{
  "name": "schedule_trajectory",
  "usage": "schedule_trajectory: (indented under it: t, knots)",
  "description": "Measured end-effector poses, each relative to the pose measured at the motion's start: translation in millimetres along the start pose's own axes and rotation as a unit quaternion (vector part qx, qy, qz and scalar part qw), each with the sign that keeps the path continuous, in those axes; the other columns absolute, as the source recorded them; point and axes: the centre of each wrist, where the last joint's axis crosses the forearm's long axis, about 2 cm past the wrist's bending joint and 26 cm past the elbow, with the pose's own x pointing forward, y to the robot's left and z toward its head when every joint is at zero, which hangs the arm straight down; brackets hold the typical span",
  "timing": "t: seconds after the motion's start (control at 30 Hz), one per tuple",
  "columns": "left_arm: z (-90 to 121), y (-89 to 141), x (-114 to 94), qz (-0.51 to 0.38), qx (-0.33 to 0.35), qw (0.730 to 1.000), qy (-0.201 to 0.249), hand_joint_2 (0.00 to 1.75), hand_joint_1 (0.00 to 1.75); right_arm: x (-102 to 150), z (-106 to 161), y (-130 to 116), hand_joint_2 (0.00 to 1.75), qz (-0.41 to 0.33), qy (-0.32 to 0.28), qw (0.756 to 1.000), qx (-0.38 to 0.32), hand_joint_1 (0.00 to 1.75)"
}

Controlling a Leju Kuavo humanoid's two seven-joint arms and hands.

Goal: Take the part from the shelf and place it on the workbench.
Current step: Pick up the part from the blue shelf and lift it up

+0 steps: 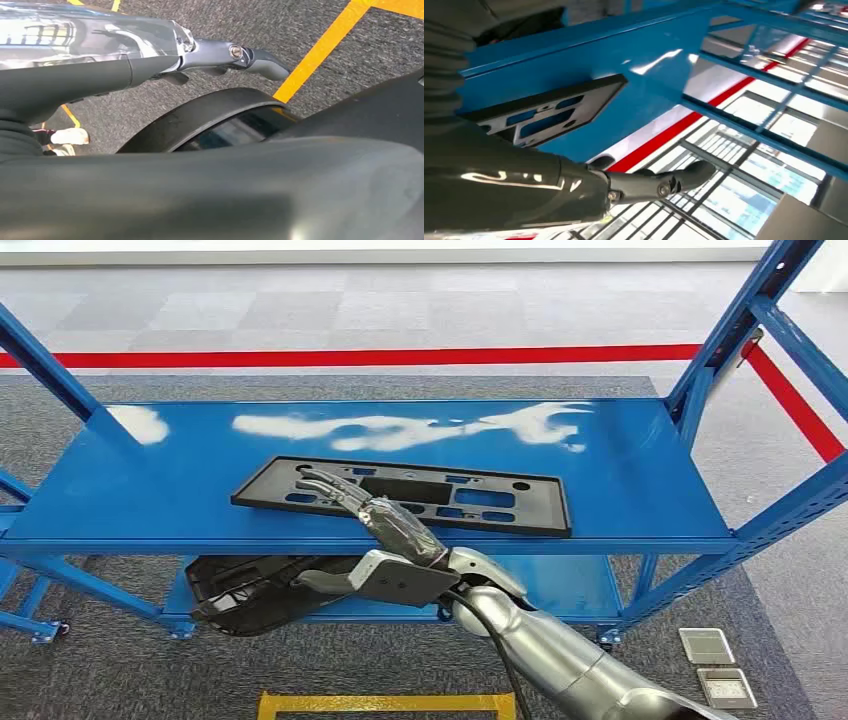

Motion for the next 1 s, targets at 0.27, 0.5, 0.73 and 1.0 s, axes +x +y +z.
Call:
schedule_trajectory:
  t: [0.27, 0.5, 0.73, 1.0]
  knots:
    - [-0.1, 0.1, -0.8, 0.013, 0.002, 1.0, 0.006, 0.0, 0.0, 0.3, -27.8, -23.1, 0.0, 0.234, 0.103, 0.964, 0.074, 0.0]
    - [0.0, 4.0, 3.4, 0.001, 0.005, 1.0, 0.011, 0.0, 0.0, -16.3, -56.0, -13.2, 0.0, 0.446, 0.151, 0.876, 0.102, 0.0]
    - [0.7, 4.7, 7.6, -0.005, 0.004, 1.0, 0.009, 0.0, 0.0, -38.8, -58.6, -6.4, 0.0, 0.518, 0.194, 0.82, 0.146, 0.0]
    - [1.2, 3.7, 9.2, 0.0, 0.003, 1.0, 0.009, 0.0, 0.0, -52.8, -53.9, -3.1, 0.0, 0.504, 0.234, 0.805, 0.206, 0.0]
